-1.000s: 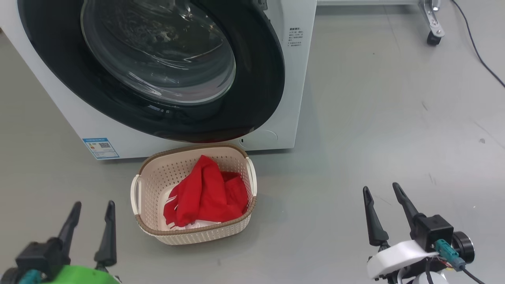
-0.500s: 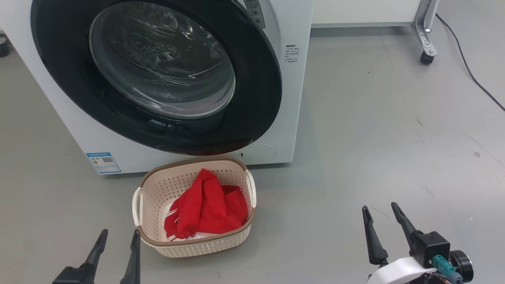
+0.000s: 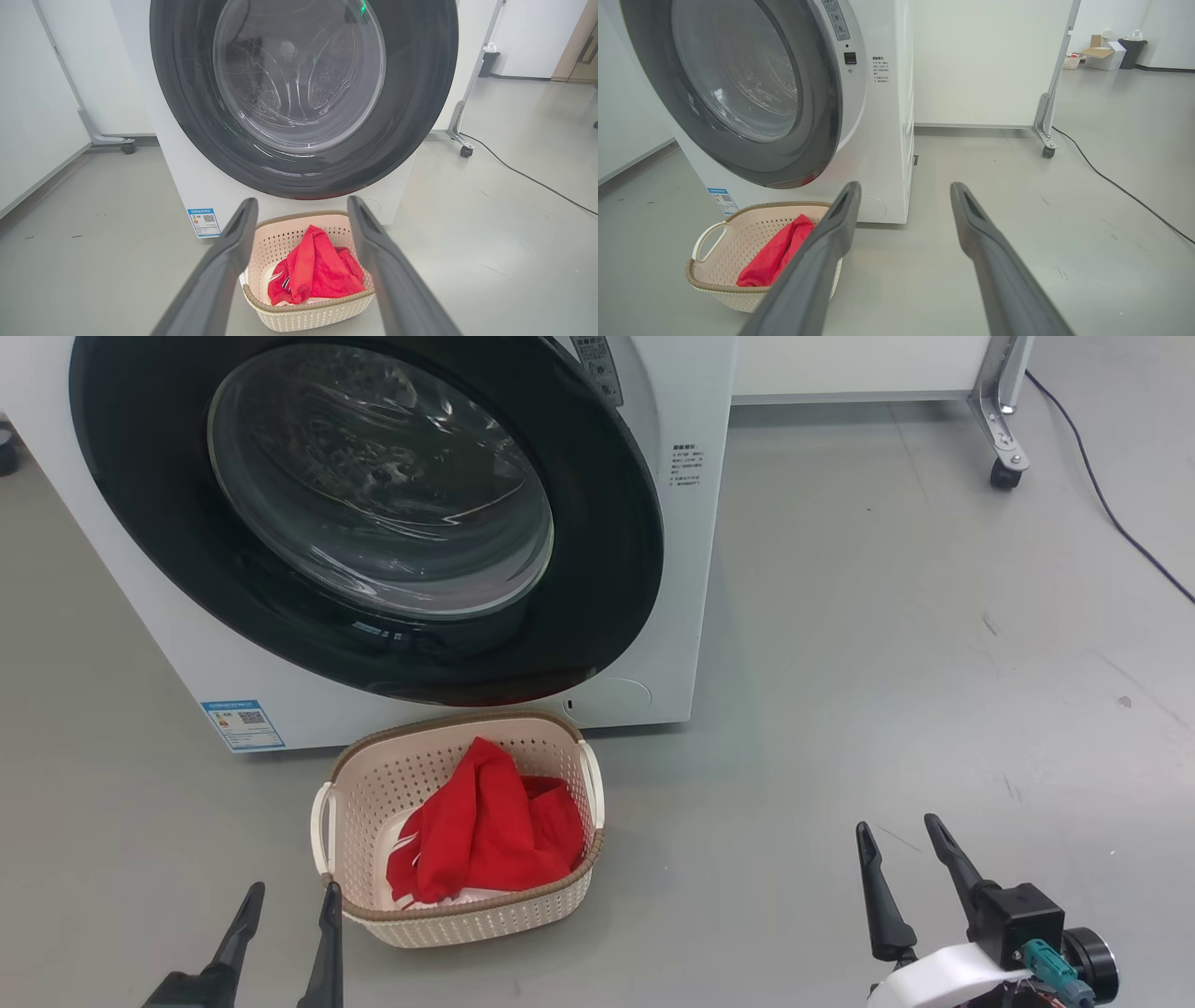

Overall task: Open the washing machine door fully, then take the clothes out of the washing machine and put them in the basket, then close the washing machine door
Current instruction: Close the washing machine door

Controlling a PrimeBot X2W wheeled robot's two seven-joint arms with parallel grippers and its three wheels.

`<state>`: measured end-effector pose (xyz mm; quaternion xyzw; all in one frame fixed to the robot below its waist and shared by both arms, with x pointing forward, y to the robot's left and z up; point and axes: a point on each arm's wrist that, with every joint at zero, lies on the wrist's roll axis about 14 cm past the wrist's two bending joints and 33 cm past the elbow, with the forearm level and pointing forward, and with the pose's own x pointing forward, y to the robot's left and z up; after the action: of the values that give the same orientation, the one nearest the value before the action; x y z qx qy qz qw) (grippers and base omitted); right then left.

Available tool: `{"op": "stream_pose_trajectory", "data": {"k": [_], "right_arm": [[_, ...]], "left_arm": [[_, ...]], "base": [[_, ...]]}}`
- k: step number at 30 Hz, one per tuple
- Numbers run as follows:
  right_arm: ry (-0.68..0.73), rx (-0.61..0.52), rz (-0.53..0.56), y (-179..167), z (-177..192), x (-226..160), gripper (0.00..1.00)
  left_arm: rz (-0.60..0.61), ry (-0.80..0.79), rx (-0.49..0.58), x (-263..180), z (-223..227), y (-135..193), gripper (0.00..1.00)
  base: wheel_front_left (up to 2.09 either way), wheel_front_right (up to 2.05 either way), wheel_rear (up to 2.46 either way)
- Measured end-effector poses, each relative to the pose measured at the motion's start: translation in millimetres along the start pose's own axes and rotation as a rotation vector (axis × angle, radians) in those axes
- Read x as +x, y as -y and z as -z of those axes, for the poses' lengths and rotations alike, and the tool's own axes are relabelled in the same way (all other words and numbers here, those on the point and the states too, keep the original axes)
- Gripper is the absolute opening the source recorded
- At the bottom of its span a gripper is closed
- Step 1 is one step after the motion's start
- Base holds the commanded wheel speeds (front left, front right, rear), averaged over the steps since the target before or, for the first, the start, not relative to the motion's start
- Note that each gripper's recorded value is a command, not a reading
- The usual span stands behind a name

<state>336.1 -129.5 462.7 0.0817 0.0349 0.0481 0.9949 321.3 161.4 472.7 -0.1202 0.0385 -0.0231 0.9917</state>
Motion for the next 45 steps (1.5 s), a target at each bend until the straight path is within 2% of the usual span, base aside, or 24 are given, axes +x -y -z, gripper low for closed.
{"op": "stream_pose_trajectory", "data": {"k": [10, 11, 12, 27, 35, 45], "right_arm": [[0.000, 0.001, 0.003, 1, 0, 0, 1.00], [0.001, 0.001, 0.003, 1, 0, 0, 0.48], [0.002, 0.001, 0.002, 1, -1, 0, 0.00], [0.002, 0.001, -0.014, -2, -1, 3, 0.00], [-0.006, -0.030, -0.094, -11, 0, 14, 0.00], [0.089, -0.073, -0.285, -55, -34, 71, 0.00]], "left_arm": [[-0.001, 0.000, -0.002, 0, 2, 2, 1.00], [-0.001, 0.002, -0.002, 0, 2, 2, 1.00], [-0.003, 0.004, -0.001, 0, 1, 1, 1.00], [0.013, -0.002, 0.014, -5, 5, 8, 1.00], [0.007, -0.001, 0.014, -9, 6, 7, 1.00], [0.011, 0.046, 0.008, 6, -9, 8, 1.00]], "base": [[0.00, 0.00, 0.00], [0.00, 0.00, 0.00], [0.00, 0.00, 0.00], [0.00, 0.00, 0.00], [0.00, 0.00, 0.00], [0.00, 0.00, 0.00]]}}
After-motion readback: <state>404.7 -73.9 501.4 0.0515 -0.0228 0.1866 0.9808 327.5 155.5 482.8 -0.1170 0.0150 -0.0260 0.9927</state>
